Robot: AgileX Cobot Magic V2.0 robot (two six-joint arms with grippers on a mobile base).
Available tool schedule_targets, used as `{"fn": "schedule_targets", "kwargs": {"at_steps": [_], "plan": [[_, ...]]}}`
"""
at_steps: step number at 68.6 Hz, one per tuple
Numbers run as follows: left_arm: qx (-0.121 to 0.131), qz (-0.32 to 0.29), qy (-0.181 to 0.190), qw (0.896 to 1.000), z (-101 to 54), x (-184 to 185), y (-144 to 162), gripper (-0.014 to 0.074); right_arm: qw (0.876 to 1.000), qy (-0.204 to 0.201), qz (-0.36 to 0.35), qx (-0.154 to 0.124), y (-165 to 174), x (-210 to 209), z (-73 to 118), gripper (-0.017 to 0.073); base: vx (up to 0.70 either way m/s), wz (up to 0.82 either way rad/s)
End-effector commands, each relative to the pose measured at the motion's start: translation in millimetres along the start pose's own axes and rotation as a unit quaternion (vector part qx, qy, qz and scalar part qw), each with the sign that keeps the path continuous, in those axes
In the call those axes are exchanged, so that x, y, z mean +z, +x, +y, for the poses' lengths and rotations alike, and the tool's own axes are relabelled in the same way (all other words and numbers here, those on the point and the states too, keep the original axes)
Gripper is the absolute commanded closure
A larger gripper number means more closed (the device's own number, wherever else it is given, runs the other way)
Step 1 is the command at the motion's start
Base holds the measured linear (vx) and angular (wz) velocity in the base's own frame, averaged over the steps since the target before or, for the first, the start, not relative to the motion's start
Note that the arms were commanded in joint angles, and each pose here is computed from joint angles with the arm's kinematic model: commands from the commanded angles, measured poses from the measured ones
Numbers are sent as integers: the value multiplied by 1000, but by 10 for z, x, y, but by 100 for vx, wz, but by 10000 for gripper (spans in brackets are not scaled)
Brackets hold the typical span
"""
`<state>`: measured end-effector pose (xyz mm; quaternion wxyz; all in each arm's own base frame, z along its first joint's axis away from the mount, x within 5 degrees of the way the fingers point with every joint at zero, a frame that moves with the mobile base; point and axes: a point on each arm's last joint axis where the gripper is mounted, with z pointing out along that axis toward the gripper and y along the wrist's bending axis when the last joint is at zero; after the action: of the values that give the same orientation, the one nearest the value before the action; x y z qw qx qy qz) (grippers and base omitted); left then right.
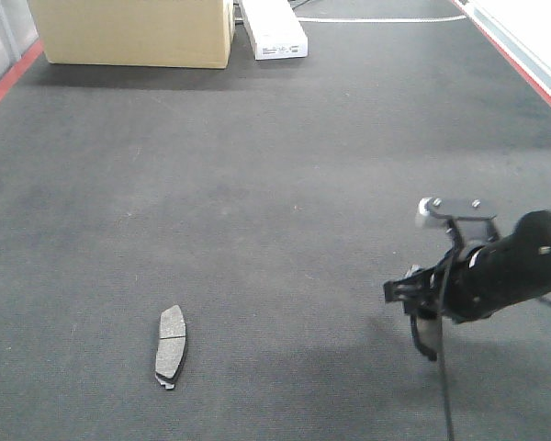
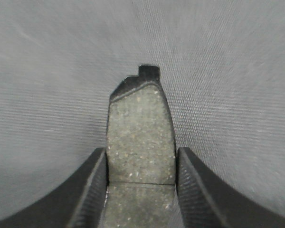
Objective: Move and align brake pads A on conveyor
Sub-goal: 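Set the right gripper's pad on the belt beside the first, release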
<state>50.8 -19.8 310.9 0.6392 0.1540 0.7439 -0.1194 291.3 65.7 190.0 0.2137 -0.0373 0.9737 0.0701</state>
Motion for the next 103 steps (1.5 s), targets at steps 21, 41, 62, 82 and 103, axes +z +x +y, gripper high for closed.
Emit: {"fn": "schedule_targets", "kwargs": {"at_steps": [21,41,62,82,103], "plan": [[-3,-41,2,999,-1,-4,-131,600,999,3,-34,-9,-143,226,-13,501,0,0],[-3,-41,2,999,-1,-4,-131,600,1000,4,-28,-9,-129,240,-15,393,0,0],[-3,-41,2,999,-1,-4,-131,600,1000,4,-26,-8,-126,233,-18,193,0,0],[-3,-41,2,999,-1,-4,-131,600,999,-5,-47,-11,-139,-140,20,190,0,0],[-3,-41,2,999,-1,-4,-131,600,990,-14,-142,-19,193,-817,16,335,0,0]]}}
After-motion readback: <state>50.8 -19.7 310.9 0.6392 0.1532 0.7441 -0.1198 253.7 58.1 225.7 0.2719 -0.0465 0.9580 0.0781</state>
